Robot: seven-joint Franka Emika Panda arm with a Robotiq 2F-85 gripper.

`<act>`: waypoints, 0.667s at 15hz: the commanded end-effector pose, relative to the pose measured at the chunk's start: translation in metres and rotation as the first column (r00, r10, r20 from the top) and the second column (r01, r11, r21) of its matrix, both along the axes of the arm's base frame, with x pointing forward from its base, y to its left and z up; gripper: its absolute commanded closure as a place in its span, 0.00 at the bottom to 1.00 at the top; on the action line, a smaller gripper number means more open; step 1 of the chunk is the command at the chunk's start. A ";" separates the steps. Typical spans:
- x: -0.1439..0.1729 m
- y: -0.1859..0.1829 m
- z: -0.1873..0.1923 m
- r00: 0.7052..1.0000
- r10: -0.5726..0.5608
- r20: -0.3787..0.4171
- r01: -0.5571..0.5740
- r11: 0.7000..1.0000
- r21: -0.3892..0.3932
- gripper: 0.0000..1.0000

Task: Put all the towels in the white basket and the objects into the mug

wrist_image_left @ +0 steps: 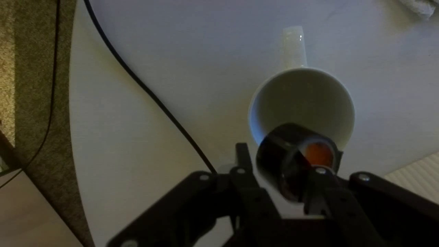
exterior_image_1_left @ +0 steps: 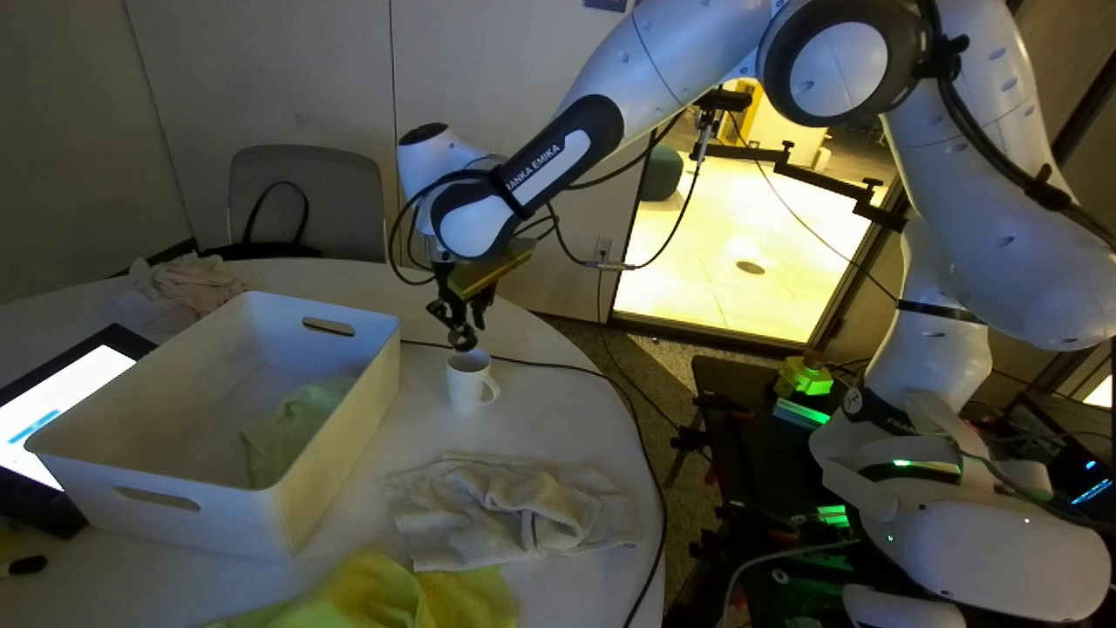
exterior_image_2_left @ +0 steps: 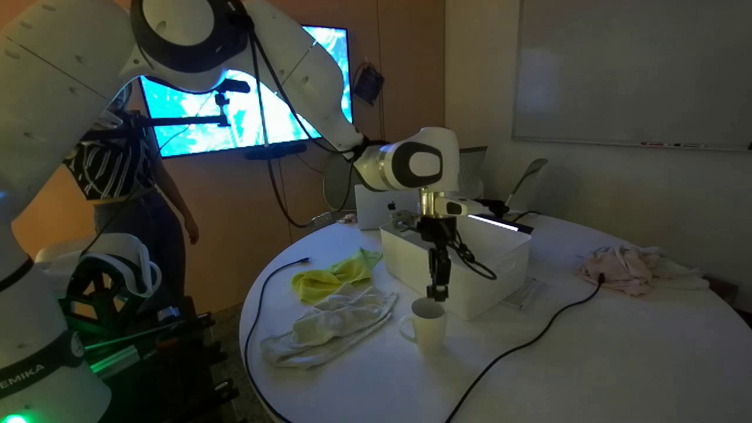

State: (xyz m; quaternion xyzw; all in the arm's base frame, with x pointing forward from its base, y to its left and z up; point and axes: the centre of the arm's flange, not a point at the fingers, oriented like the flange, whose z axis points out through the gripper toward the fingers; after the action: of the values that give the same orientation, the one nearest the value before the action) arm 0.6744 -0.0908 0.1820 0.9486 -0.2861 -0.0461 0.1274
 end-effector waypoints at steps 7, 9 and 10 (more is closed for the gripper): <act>-0.015 0.012 0.021 1.000 0.020 -0.001 -0.020 1.000 0.007 0.00; -0.026 0.023 0.027 0.998 0.068 -0.010 -0.068 0.997 0.036 0.00; -0.031 0.029 0.029 0.995 0.100 -0.015 -0.099 0.994 0.047 0.00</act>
State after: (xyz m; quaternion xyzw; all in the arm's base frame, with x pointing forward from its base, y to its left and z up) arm 0.6683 -0.0791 0.1897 0.9536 -0.2712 -0.0499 0.1208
